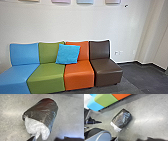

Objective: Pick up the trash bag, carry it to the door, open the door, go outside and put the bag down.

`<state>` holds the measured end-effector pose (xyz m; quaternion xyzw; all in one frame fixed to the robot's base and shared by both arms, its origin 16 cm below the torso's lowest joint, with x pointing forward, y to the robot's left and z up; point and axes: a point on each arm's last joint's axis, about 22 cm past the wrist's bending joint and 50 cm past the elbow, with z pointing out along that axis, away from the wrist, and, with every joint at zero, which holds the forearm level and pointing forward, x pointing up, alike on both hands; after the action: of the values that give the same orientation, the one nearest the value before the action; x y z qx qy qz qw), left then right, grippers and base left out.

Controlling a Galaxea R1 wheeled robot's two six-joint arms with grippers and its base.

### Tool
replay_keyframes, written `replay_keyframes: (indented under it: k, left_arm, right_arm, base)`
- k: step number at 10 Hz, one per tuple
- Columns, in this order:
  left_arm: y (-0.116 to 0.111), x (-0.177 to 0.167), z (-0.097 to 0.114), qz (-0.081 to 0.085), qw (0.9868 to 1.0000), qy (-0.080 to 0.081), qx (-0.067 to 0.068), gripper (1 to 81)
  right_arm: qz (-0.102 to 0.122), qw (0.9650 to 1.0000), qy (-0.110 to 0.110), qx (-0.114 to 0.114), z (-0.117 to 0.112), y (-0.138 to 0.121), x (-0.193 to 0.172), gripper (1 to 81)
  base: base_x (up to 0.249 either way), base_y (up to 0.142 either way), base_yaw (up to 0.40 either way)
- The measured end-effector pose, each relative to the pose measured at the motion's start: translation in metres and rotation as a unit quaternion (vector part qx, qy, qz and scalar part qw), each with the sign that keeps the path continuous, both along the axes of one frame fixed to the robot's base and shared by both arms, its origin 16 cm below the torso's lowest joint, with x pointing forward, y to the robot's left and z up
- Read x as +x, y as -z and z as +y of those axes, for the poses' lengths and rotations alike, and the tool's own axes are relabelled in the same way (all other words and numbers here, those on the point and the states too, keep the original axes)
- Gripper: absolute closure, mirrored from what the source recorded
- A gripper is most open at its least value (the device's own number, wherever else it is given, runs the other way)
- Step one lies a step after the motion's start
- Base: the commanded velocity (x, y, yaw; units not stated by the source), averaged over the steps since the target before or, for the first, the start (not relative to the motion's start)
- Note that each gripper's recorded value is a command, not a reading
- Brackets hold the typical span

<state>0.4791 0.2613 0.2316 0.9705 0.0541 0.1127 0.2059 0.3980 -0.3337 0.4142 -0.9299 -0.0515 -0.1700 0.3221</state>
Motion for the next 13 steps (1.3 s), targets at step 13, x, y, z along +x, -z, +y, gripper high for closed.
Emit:
replay_keyframes:
  k: [13]
  left_arm:
    - [0.087, 0.089, -0.034, -0.014, 0.9993, 0.034, 0.001, 1.0]
  right_arm:
    - [-0.015, 0.9974, -0.045, 0.053, 0.032, 0.088, 0.040, 1.0]
  base:
    - [0.000, 0.000, 0.000]
